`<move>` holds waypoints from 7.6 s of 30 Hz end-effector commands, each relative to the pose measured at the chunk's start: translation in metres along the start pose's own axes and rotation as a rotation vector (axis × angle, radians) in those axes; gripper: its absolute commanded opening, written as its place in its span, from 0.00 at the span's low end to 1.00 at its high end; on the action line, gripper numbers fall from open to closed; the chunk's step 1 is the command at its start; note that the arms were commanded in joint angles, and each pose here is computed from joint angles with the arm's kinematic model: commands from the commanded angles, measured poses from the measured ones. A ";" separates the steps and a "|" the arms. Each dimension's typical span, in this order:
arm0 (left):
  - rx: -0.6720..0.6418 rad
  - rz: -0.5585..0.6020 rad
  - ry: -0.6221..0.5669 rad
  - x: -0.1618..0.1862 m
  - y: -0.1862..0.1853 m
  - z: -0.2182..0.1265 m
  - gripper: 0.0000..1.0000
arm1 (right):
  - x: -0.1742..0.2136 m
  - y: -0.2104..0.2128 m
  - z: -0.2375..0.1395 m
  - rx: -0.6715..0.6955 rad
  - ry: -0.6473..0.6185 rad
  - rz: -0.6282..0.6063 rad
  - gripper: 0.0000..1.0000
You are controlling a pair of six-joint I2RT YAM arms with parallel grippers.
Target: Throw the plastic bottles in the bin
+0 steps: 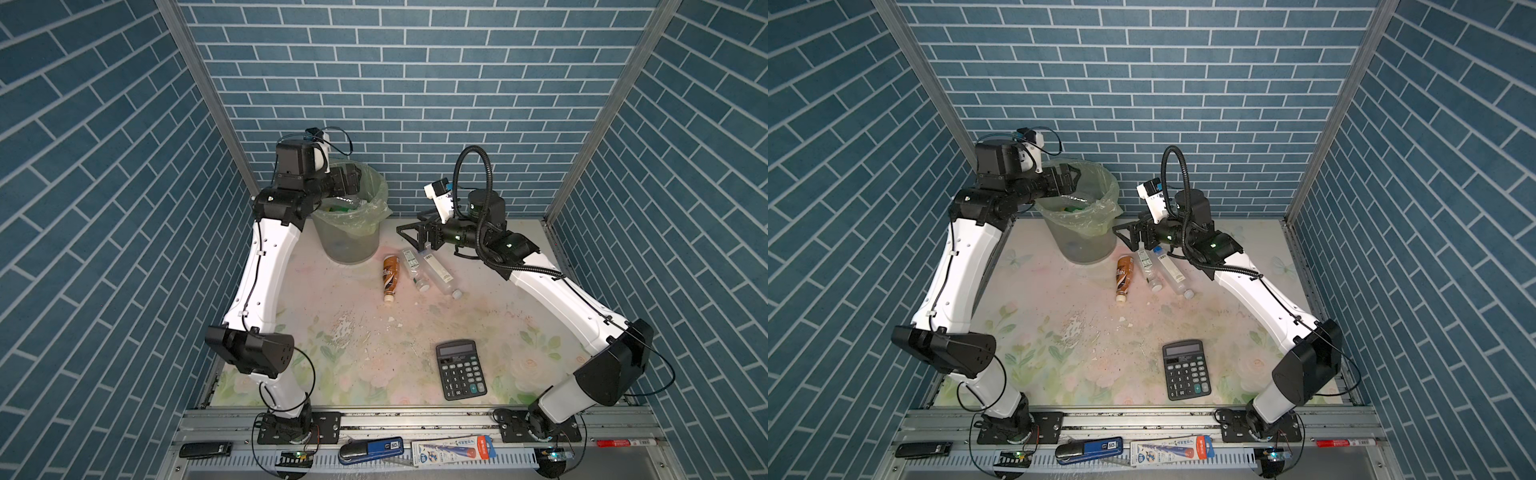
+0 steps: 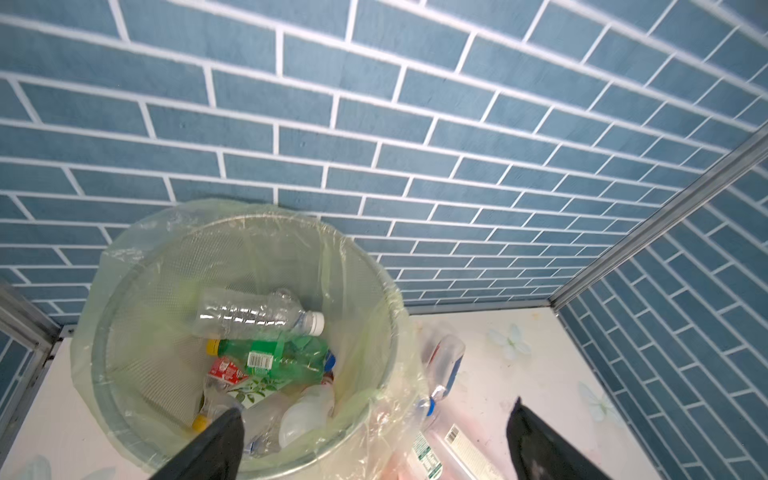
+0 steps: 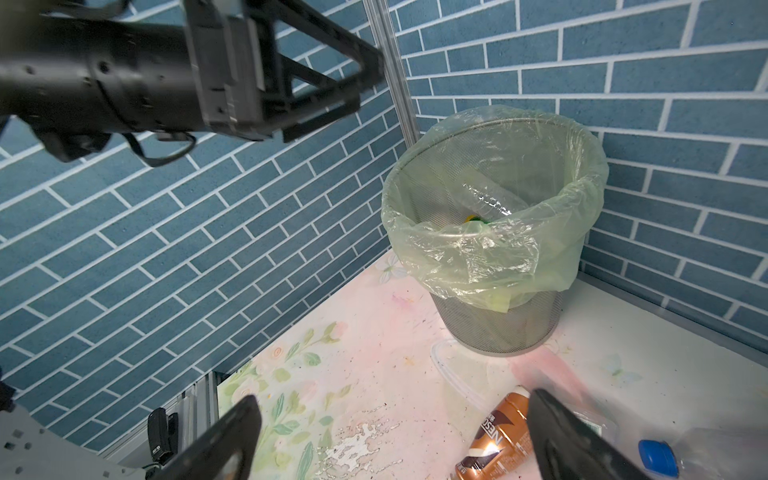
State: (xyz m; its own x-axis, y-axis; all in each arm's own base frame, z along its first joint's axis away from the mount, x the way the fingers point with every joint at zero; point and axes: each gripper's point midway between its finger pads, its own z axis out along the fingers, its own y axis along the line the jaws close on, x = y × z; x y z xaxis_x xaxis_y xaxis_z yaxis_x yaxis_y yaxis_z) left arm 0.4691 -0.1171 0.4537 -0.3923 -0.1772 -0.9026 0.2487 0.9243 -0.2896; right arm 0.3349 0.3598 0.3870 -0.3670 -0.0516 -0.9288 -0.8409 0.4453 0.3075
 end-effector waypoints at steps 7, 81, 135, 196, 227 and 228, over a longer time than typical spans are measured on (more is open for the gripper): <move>0.098 -0.045 -0.010 0.021 -0.025 -0.020 0.99 | 0.020 -0.026 -0.006 0.152 0.038 0.050 0.99; 0.042 -0.614 0.372 0.321 0.031 -0.002 0.99 | 0.300 -0.074 0.078 0.449 0.571 0.313 0.20; 0.124 -0.526 0.303 0.283 -0.021 0.054 0.56 | 0.241 -0.001 0.056 0.159 0.397 0.194 0.19; -0.179 0.278 -0.692 -0.132 -0.049 -0.058 0.57 | -0.009 -0.006 0.039 0.223 -0.007 0.016 0.99; -0.228 0.059 -0.322 -0.042 0.025 0.011 0.99 | 0.025 -0.028 0.032 0.231 0.037 0.115 0.99; -0.218 0.049 -0.315 -0.040 0.023 0.011 0.99 | 0.027 -0.029 0.030 0.238 0.037 0.115 0.99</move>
State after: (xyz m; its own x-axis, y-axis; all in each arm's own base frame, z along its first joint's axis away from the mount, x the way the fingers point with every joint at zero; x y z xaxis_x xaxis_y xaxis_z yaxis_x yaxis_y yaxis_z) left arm 0.5088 -0.0868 0.4750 -0.0704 -0.1564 -0.9852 0.0161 0.9873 -0.1579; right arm 0.3670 0.3833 0.3280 -0.4917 -0.0669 -0.8682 -0.6824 0.6490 0.3364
